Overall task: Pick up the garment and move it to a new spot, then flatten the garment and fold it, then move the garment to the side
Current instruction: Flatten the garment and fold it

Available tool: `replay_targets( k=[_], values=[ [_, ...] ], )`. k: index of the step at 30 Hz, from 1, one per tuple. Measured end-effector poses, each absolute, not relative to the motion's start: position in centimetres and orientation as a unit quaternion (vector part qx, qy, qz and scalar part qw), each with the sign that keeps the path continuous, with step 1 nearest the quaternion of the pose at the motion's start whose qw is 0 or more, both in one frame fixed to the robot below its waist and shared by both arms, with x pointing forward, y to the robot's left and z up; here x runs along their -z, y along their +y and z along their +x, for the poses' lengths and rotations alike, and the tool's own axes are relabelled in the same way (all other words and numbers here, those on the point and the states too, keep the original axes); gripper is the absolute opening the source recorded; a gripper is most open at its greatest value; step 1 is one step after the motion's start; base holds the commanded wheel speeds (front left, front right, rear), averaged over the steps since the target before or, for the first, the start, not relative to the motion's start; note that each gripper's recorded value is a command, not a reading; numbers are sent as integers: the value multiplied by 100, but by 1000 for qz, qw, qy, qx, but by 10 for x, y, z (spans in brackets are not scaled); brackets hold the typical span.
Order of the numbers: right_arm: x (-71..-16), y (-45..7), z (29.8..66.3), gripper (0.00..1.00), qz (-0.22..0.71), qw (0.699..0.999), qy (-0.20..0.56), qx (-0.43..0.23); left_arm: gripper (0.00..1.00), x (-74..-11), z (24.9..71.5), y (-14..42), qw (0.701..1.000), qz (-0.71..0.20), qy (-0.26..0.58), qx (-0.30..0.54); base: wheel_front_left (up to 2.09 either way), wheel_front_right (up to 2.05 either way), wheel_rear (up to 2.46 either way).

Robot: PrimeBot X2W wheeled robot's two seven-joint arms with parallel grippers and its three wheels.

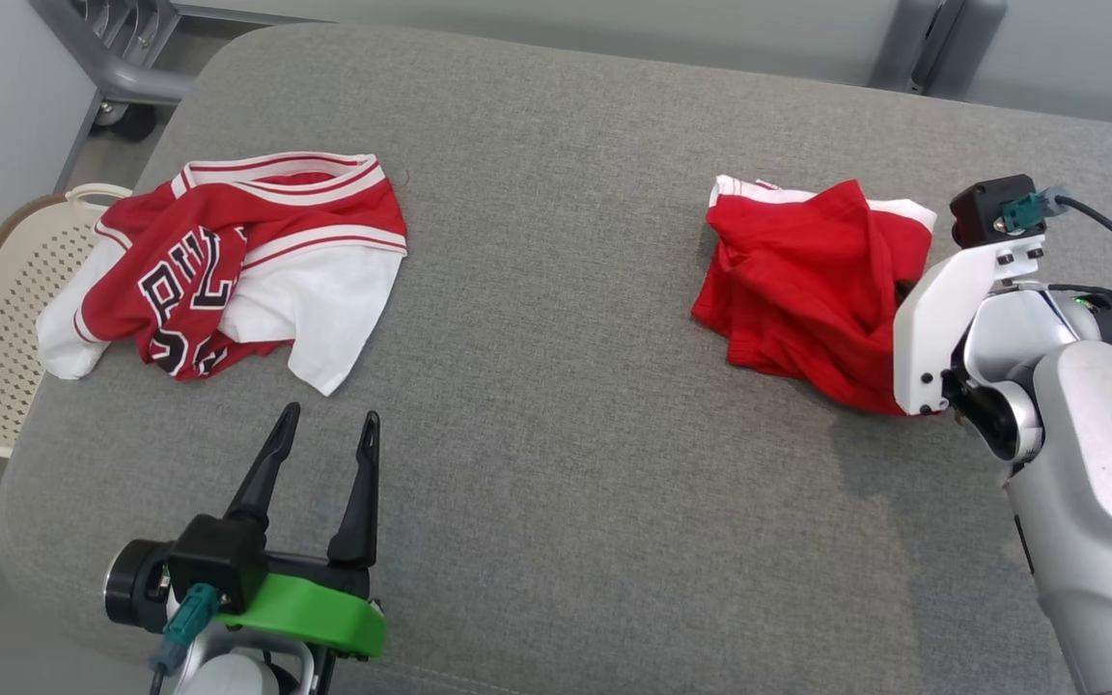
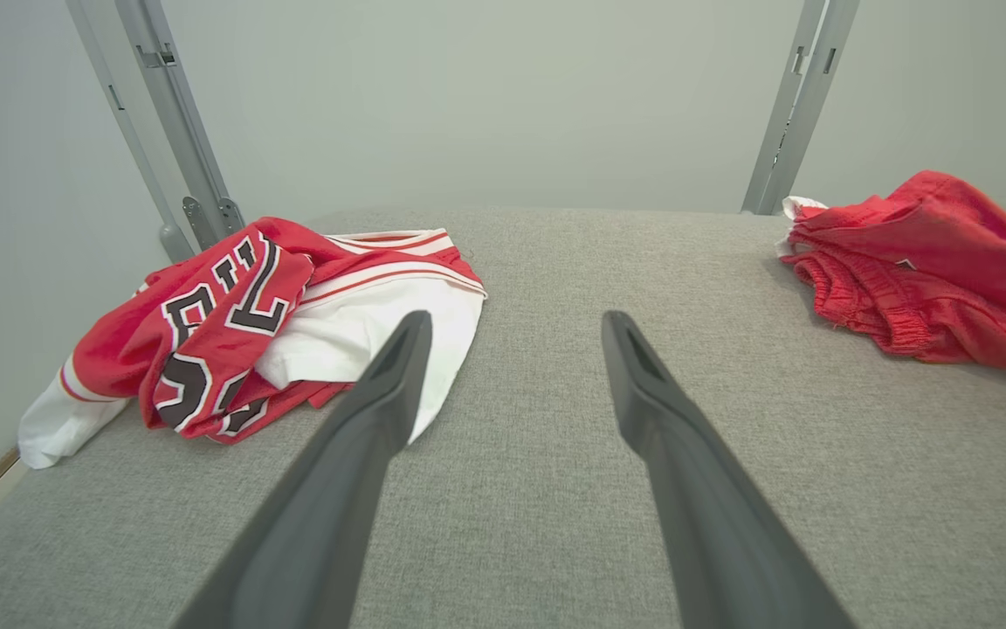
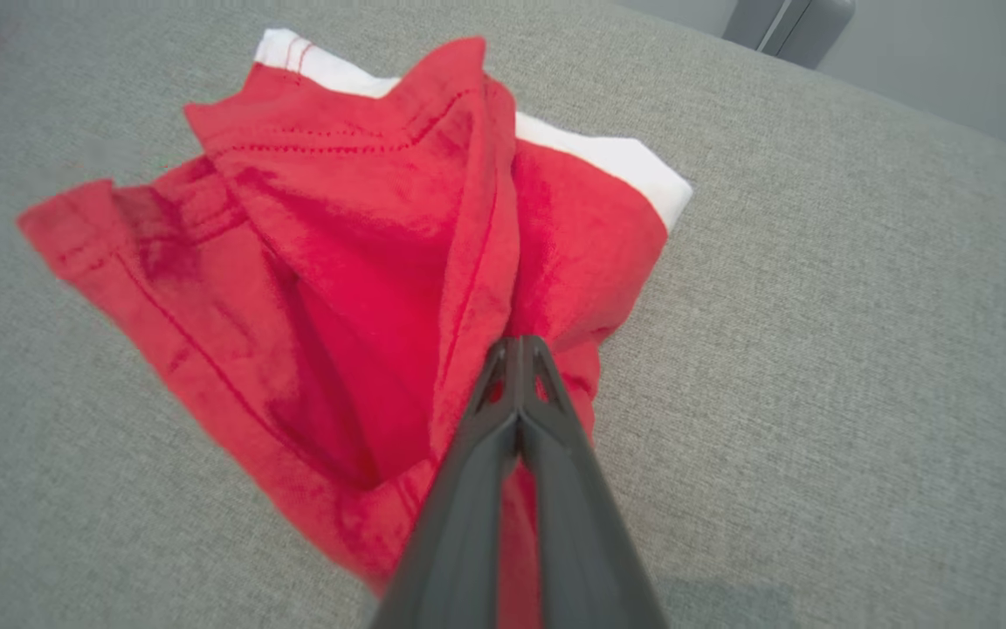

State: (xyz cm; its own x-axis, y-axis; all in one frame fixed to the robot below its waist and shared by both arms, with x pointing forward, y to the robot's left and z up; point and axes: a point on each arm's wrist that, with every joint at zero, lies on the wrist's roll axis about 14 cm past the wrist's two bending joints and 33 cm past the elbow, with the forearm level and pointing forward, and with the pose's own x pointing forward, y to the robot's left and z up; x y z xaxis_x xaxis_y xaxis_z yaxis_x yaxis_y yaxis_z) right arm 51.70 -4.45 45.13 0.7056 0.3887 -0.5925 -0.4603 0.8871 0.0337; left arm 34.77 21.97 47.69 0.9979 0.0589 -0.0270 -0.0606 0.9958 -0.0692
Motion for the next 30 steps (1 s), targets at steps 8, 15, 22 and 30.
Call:
replay_targets(
  k=[8,15,22,30],
  values=[
    [-447,-17,501,0,-49,910,317,-264,100,-477,348,220,999,-37,12,-31,0,0,0],
    [-442,9,479,0,-68,891,326,-308,100,-479,346,222,999,-38,8,-35,0,0,0],
    [-433,40,445,0,-90,861,340,-367,100,-481,345,222,999,-40,5,-36,0,0,0],
    [-468,70,434,0,-56,860,293,-414,100,-484,342,223,998,-41,0,-39,0,0,0]
  ],
)
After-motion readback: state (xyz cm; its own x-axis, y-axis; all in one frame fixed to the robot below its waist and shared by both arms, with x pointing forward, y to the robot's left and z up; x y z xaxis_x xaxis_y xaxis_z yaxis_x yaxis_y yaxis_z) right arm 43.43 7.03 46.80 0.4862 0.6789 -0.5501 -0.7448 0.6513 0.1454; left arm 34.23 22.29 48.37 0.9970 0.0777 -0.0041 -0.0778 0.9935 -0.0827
